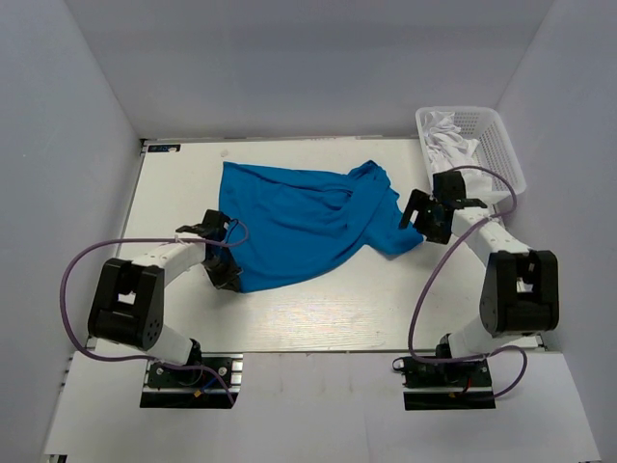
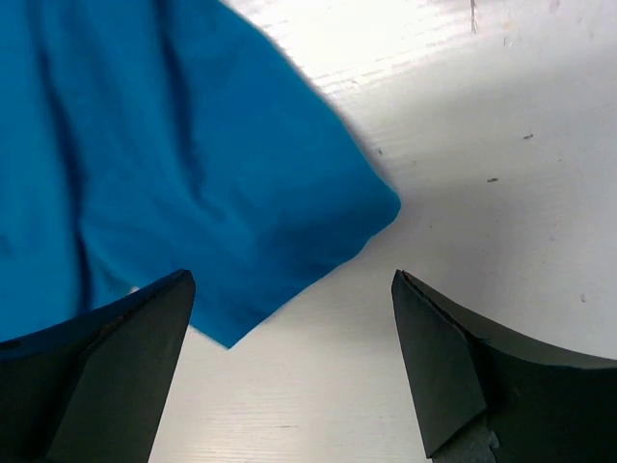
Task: Fold and stack the t-shirts
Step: Flatten out the tshirt
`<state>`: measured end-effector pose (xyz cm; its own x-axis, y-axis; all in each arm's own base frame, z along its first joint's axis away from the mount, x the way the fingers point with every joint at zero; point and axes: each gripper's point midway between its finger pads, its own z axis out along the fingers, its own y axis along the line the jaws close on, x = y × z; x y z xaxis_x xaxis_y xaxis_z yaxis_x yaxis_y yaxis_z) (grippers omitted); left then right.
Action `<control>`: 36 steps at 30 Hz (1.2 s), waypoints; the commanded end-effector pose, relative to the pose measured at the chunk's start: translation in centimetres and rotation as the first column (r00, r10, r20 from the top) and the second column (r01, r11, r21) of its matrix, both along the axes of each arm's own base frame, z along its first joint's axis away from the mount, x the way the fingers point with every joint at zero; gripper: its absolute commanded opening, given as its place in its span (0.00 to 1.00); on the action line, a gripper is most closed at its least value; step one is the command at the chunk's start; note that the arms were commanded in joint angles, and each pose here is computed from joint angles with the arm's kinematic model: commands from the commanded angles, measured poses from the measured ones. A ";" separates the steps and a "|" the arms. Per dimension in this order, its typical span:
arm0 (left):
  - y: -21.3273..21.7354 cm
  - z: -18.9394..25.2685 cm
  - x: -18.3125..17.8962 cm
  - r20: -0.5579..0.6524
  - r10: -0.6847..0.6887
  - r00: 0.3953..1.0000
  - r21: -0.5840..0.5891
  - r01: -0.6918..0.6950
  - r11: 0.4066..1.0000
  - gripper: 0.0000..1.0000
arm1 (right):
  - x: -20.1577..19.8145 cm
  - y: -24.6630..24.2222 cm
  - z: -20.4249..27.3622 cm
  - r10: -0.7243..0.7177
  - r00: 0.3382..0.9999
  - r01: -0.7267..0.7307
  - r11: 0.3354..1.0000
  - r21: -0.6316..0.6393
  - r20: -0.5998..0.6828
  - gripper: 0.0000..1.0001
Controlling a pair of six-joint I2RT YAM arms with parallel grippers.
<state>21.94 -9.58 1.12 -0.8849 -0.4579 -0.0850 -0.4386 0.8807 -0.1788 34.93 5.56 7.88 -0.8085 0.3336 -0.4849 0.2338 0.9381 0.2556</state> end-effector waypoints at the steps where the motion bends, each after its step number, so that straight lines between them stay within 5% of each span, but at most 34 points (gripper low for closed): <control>1: 0.4 -0.5 1.3 0.038 -0.021 0.999 0.031 0.020 0.999 0.00 | 0.3 -0.3 -1.8 0.006 0.999 -0.006 1.000 -0.007 -0.042 0.88; 6: 0.4 -0.3 1.1 0.048 -0.021 0.999 0.029 0.020 0.999 0.00 | 1.2 -1.3 -3.3 -0.023 0.999 0.021 0.998 -0.059 -0.044 0.87; 13: 0.4 -0.1 1.3 0.048 -0.021 0.999 0.029 0.020 0.999 0.00 | 2.7 -1.3 -5.7 -0.039 0.997 0.034 0.997 -0.064 -0.067 0.72; 16: 0.7 0.3 1.2 0.060 -0.018 0.998 0.045 0.015 0.999 0.00 | 2.4 -1.2 -6.1 -0.048 0.995 0.043 0.997 -0.057 -0.083 0.38; 17: 0.6 0.6 1.6 0.070 -0.017 0.997 0.042 0.015 0.999 0.00 | 2.6 -1.1 -5.5 -0.044 0.997 0.041 0.998 -0.057 -0.061 0.05; 18: 0.6 0.8 1.7 0.079 -0.017 0.997 0.040 0.014 0.999 0.00 | 2.0 -1.1 -5.9 -0.038 0.997 0.035 0.998 -0.057 -0.067 0.00; 22: 0.5 3.4 3.8 0.163 -0.011 0.987 0.043 0.004 0.999 0.00 | 2.0 -1.6 -3.9 -0.044 0.999 0.043 0.996 -0.083 -0.018 0.00; 27: 0.8 12.5 8.4 0.426 -0.013 0.905 0.057 -0.012 0.998 0.00 | 2.6 -1.4 4.1 -0.015 0.989 0.024 0.998 -0.060 0.148 0.00; 36: 3.3 30.5 11.4 0.822 0.051 0.567 0.030 -0.133 0.991 0.00 | 1.3 -2.8 22.6 -0.027 0.852 0.079 0.994 -0.078 0.523 0.00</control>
